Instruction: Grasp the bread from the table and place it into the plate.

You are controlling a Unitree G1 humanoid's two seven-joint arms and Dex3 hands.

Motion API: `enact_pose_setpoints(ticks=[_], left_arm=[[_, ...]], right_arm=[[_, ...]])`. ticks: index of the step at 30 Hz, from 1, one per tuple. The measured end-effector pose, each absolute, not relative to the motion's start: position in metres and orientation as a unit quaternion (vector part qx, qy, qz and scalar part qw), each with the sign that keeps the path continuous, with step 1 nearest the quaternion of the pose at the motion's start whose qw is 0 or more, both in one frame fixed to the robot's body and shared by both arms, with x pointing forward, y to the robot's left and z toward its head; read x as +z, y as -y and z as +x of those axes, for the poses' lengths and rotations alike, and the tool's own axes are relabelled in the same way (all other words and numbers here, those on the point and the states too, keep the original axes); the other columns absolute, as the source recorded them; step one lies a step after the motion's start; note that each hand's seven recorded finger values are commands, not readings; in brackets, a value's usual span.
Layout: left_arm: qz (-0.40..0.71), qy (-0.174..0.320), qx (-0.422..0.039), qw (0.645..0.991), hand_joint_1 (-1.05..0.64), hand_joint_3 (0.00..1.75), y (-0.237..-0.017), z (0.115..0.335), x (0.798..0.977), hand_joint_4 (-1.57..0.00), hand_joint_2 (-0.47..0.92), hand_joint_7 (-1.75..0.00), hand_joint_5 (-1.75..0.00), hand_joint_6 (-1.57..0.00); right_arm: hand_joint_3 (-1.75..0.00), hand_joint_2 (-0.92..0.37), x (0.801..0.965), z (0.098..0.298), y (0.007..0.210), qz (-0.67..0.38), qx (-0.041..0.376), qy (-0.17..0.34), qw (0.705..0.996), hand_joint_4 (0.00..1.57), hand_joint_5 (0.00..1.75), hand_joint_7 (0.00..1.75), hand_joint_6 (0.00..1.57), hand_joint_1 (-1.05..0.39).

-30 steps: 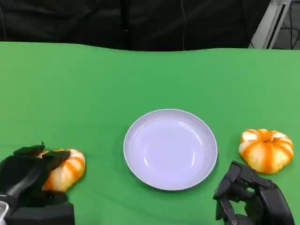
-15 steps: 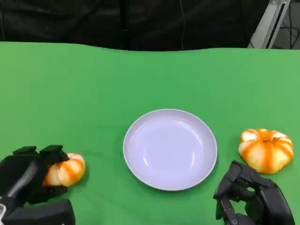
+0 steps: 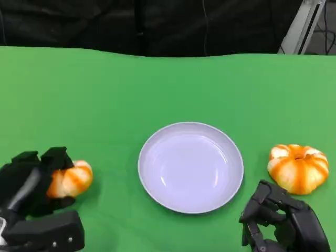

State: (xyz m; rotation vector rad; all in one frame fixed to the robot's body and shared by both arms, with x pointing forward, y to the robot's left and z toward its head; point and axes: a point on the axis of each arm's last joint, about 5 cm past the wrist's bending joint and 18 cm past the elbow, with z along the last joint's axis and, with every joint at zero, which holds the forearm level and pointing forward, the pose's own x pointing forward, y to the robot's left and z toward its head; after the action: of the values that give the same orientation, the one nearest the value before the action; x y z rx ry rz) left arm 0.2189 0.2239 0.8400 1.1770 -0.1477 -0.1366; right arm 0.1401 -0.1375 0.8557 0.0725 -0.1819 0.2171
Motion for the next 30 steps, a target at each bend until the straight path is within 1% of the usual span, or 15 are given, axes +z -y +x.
enact_pose_setpoints(ticks=[5, 7, 9, 13, 17, 22, 26, 30], left_arm=[[0.545, 0.107, -0.055, 0.83, -0.07, 0.3, -0.216, 0.228, 0.852, -0.63, 0.92, -1.75, -1.75, -0.52], [0.544, 0.109, -0.056, 0.83, -0.09, 0.4, -0.213, 0.229, 0.854, -0.64, 0.92, -1.75, -1.75, -0.53], [0.531, 0.12, -0.06, 0.837, -0.13, 0.45, -0.203, 0.233, 0.862, -0.61, 0.92, -1.75, -1.75, -0.5], [0.511, 0.162, -0.066, 0.841, -0.09, 0.47, -0.183, 0.243, 0.881, -0.64, 0.89, -1.75, -1.75, -0.53], [0.493, 0.197, -0.073, 0.844, -0.1, 0.47, -0.164, 0.252, 0.892, -0.64, 0.87, -1.75, -1.75, -0.54], [0.48, 0.21, -0.101, 0.846, -0.1, 0.48, -0.138, 0.256, 0.896, -0.63, 0.84, -1.75, -1.75, -0.55], [0.465, 0.223, -0.135, 0.846, -0.11, 0.49, -0.114, 0.256, 0.893, -0.64, 0.83, -1.75, -1.75, -0.55], [0.469, 0.229, -0.164, 0.837, -0.12, 0.48, -0.098, 0.259, 0.89, -0.61, 0.84, -1.75, -1.75, -0.53]], right_arm=[[-1.11, -0.61, 0.856, 0.14, 0.138, 0.036, 0.108, 0.091, 0.989, 0.82, 1.75, 1.55, 0.75, -0.13], [-1.11, -0.61, 0.856, 0.14, 0.138, 0.036, 0.107, 0.09, 0.989, 0.82, 1.75, 1.55, 0.75, -0.13], [-1.11, -0.61, 0.855, 0.14, 0.138, 0.035, 0.107, 0.089, 0.99, 0.82, 1.75, 1.55, 0.75, -0.13], [-1.11, -0.62, 0.856, 0.14, 0.138, 0.036, 0.109, 0.09, 0.989, 0.82, 1.75, 1.55, 0.75, -0.14], [-1.11, -0.62, 0.855, 0.14, 0.138, 0.038, 0.11, 0.089, 0.989, 0.82, 1.75, 1.54, 0.75, -0.13], [-1.11, -0.61, 0.855, 0.139, 0.138, 0.038, 0.111, 0.088, 0.989, 0.82, 1.75, 1.55, 0.76, -0.13], [-1.11, -0.61, 0.855, 0.138, 0.137, 0.039, 0.111, 0.088, 0.989, 0.82, 1.75, 1.54, 0.76, -0.13], [-1.11, -0.61, 0.854, 0.137, 0.137, 0.039, 0.109, 0.086, 0.99, 0.82, 1.75, 1.54, 0.76, -0.13]])
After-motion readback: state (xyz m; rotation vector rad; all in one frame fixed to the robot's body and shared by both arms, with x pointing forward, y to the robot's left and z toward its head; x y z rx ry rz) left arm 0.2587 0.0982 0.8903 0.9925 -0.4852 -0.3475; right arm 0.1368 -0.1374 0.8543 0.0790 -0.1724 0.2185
